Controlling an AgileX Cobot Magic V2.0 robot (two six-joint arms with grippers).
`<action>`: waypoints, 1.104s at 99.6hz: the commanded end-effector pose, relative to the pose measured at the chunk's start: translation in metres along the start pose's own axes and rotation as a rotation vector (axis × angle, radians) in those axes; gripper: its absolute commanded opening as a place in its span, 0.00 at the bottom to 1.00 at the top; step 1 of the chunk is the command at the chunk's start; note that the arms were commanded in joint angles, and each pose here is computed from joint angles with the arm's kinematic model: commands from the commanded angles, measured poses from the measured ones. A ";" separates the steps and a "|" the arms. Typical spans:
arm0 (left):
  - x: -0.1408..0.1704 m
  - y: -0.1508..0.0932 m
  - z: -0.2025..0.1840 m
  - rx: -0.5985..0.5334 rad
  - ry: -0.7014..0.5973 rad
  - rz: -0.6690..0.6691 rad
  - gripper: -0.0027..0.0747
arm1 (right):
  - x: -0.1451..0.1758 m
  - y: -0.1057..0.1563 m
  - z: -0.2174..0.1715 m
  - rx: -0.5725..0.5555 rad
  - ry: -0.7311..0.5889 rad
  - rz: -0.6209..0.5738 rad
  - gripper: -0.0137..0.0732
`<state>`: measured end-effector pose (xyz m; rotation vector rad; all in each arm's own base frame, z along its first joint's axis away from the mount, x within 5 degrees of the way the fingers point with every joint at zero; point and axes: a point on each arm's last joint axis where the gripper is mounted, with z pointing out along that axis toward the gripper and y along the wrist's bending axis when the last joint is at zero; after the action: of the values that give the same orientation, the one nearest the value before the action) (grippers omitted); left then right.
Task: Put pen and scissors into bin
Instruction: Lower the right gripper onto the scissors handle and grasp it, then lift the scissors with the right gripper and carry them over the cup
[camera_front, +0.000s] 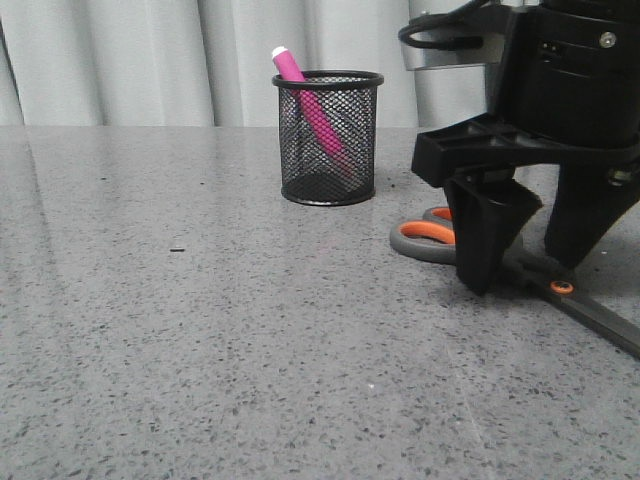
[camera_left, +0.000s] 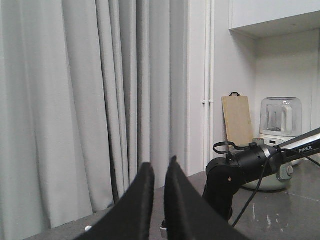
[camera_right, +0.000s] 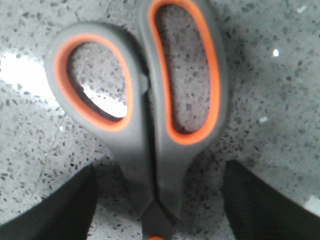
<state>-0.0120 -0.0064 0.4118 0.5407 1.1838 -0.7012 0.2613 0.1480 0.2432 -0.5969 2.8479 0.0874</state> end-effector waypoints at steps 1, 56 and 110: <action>-0.009 0.002 0.005 -0.009 -0.052 -0.034 0.07 | -0.002 -0.003 0.003 0.047 0.011 -0.025 0.60; -0.007 0.001 0.005 0.001 -0.021 -0.048 0.07 | -0.015 -0.002 -0.133 -0.018 -0.487 -0.007 0.08; 0.009 0.002 0.011 -0.006 0.002 -0.072 0.07 | -0.085 -0.005 -0.146 -0.074 -1.585 -0.100 0.08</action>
<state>-0.0034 -0.0148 0.3945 0.5577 1.2638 -0.7219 0.3047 0.1656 0.3884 -0.4057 1.5308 0.3974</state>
